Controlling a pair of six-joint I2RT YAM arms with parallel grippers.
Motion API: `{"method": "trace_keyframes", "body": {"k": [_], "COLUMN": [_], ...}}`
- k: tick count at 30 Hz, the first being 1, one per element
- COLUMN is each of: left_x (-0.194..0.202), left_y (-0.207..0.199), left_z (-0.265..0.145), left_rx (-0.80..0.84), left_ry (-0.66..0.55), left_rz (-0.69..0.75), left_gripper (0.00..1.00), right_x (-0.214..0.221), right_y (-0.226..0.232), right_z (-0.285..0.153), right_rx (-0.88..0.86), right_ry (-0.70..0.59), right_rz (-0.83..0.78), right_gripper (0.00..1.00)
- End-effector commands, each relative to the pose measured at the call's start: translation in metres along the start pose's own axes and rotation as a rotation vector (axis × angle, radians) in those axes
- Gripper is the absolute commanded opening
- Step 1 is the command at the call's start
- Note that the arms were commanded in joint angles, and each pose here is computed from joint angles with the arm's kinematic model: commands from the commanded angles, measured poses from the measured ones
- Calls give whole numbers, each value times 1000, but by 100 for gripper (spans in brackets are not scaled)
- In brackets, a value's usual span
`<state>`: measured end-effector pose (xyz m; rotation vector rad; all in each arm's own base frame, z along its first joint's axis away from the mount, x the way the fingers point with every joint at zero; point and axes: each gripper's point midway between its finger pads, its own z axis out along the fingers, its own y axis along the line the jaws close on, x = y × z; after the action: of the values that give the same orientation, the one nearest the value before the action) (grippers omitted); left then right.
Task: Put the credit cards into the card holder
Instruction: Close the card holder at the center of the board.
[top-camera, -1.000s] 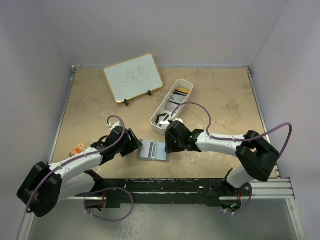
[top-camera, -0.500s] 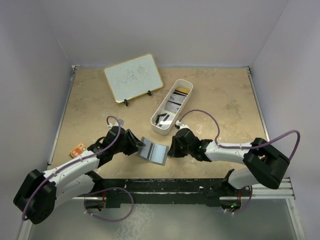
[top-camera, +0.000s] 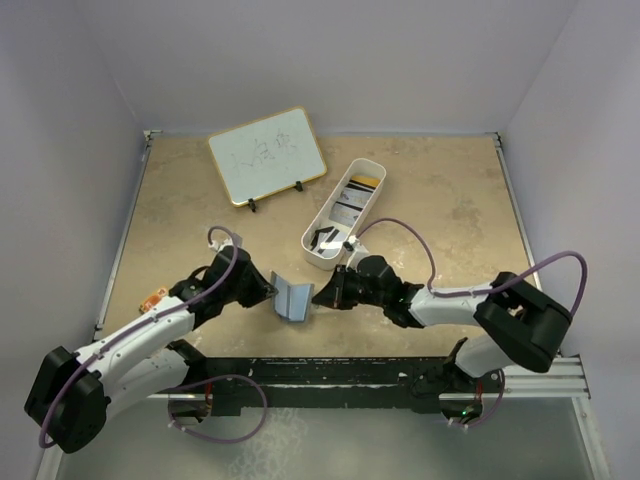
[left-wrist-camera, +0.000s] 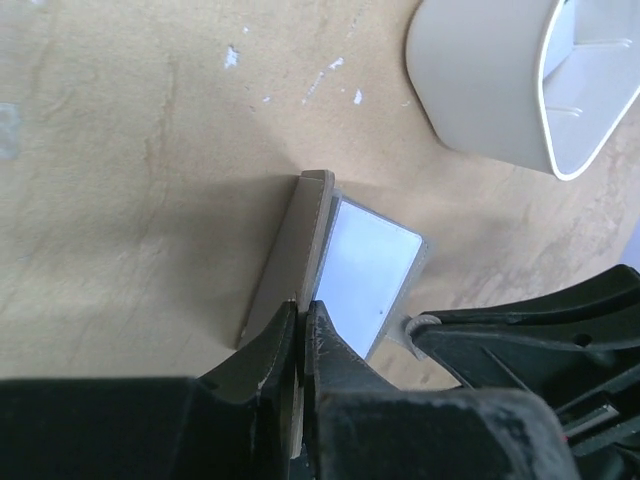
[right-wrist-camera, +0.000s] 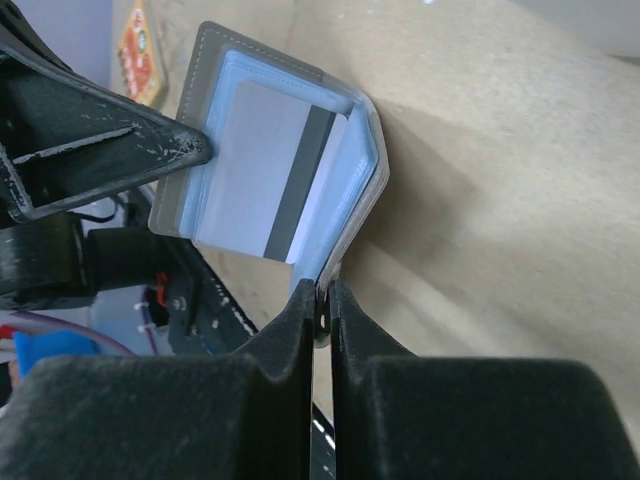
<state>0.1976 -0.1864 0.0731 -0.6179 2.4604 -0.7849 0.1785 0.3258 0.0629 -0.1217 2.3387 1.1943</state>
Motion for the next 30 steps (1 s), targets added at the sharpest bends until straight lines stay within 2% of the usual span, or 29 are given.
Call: {"method": "trace_keyframes", "body": {"k": [1,7,11,16,19,23,27,30], "left_x": [-23,-31,-24,-2,4,10,17,21], "left_y": [-1,4,-3,-22,-21,-9,12,18], "left_z": [-13,-21,-15,0,7,17,28,34], "left_rx": [-81,-169,-117,48,71,51,-14,-25], "left_ry": [-72,-80,-51,29,46,56,73,79], "left_rz": [78,145,111,27,1,-2,8,10], "left_gripper": [0,0,2,27,33,34,25,27], "right_x": [-14,-12,-10,-6,-3,-4,-7,-7], "right_y": [46,68,72,60,50,39,33,34], "right_z": [6,14,19,25,26,22,17,16], "right_rx": [-215,-376,-432,-423,-419,-425,-435,-444], "right_ry": [-28,-10,2,12,16,6,3,8], "right_rz": [30,100,101,110,124,141,155,154], "right_gripper": [0,0,0,6,8,13,22,29]}}
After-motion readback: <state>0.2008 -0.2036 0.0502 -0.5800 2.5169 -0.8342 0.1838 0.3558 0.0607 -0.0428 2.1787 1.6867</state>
